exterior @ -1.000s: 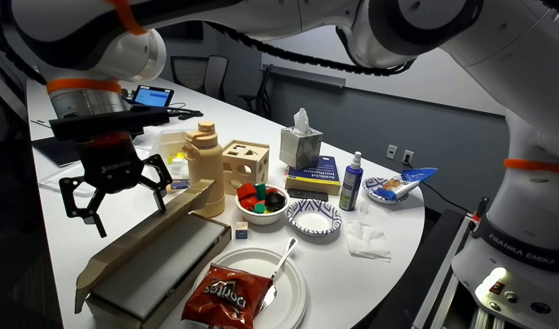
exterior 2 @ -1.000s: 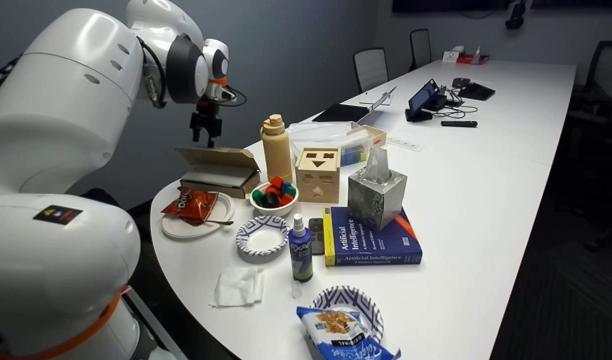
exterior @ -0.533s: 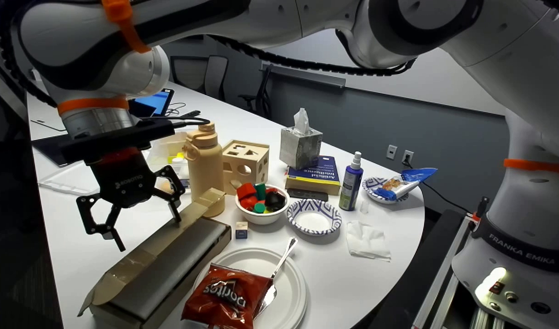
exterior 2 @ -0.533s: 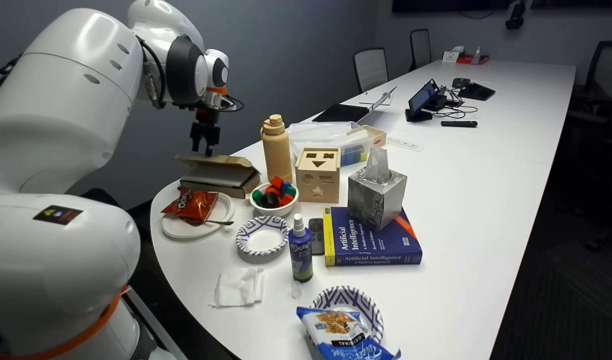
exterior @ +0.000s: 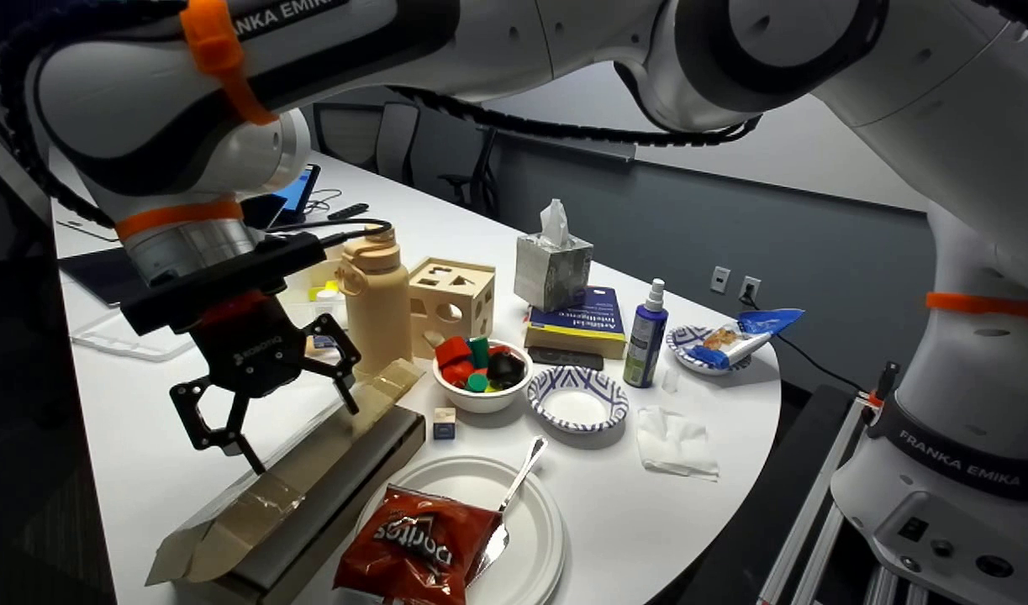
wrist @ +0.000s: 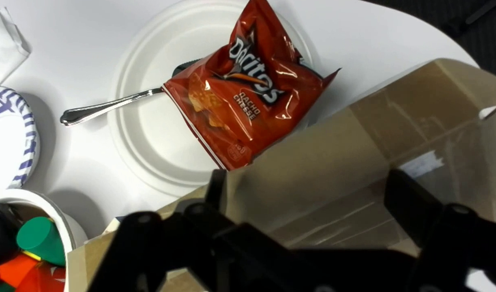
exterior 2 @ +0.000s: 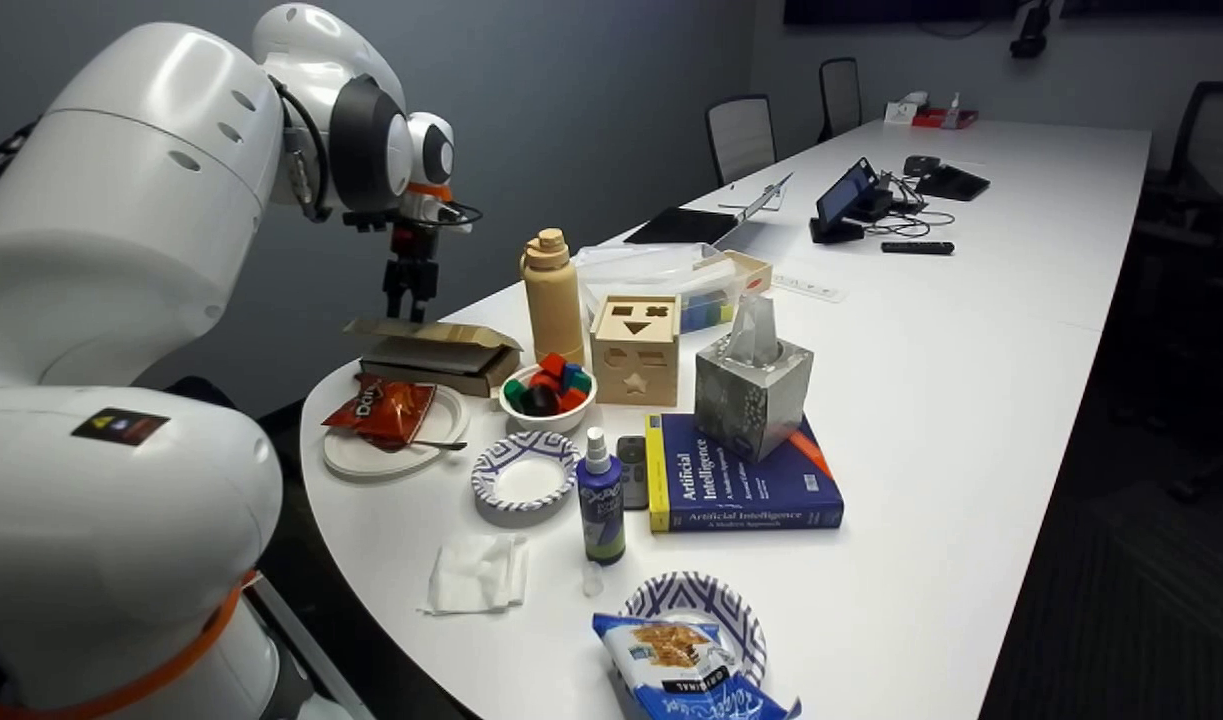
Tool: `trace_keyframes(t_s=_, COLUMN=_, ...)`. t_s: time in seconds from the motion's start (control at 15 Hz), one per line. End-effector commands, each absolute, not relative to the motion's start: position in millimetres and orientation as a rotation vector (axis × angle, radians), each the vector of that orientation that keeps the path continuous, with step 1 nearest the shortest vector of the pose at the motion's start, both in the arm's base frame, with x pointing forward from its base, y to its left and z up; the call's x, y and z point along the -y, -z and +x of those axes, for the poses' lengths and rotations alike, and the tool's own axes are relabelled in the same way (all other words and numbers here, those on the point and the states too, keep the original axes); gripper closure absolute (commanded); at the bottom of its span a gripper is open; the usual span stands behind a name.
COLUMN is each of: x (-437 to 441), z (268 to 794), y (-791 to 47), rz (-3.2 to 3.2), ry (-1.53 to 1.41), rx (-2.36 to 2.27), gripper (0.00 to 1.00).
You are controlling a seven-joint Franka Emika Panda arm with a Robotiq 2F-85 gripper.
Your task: Close the brown box.
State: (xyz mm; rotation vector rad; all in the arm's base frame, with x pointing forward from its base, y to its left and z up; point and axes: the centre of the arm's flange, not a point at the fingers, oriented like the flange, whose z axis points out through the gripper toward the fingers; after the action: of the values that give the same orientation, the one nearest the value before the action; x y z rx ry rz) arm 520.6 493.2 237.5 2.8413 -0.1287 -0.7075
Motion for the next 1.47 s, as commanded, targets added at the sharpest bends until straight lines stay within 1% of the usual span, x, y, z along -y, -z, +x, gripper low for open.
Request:
trace_keyframes(t_s=0.0, x=-501, z=522, y=-222, rz=2.785, ry=0.651, rx=0.137, gripper=0.0)
trace_keyframes(t_s=0.33, x=-502, z=521, y=-203, rz=2.736, ry=0.594, rx=0.115, gripper=0.0)
trace_keyframes(t_s=1.0, x=-512, z=527, y=-168, rz=2.716, ry=0.372, rx=-0.003, gripper=0.0)
trace_keyframes(t_s=1.4, x=-509, z=517, y=-139, rz=2.714, ry=0.36, rx=-0.049, gripper=0.0)
